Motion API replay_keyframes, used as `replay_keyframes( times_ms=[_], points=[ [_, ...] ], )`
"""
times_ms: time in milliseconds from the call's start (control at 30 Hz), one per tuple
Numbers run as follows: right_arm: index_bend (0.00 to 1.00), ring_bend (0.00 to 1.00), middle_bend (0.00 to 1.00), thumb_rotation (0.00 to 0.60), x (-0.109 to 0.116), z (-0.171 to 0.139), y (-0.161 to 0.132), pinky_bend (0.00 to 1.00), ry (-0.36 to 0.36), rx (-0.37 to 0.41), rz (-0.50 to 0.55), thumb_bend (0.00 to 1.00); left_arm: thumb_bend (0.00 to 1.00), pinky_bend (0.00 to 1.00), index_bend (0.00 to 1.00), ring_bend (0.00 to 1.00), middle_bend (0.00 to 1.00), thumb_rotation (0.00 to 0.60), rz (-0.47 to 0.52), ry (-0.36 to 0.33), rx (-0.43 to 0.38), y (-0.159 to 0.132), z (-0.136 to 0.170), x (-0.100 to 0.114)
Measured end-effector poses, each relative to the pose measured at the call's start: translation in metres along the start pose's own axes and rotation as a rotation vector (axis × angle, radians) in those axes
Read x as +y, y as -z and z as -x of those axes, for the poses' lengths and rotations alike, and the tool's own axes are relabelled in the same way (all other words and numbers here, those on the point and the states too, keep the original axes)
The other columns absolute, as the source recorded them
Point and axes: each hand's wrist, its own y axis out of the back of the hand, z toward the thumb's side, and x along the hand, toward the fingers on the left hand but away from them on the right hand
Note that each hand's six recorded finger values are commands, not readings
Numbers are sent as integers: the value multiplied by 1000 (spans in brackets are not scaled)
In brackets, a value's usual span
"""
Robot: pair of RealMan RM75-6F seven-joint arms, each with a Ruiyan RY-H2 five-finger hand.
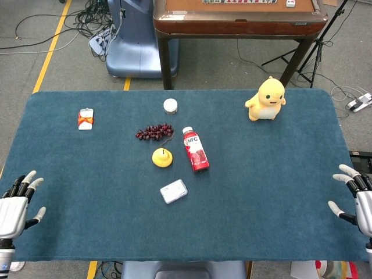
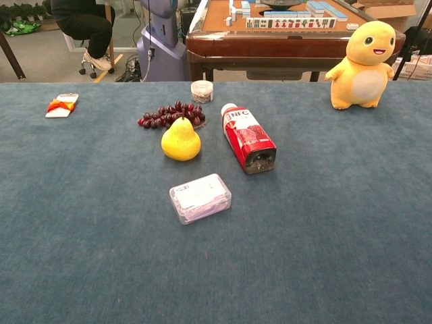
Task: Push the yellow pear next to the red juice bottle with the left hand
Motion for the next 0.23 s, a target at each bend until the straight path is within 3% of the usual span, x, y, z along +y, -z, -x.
replay_keyframes(
  times_ms=[233],
  points=[
    [336, 180, 226, 600, -2, 1, 6, 361, -7, -22, 7, 134, 284, 285, 127, 89, 86, 600, -4, 0, 26, 8, -1, -1]
  ],
)
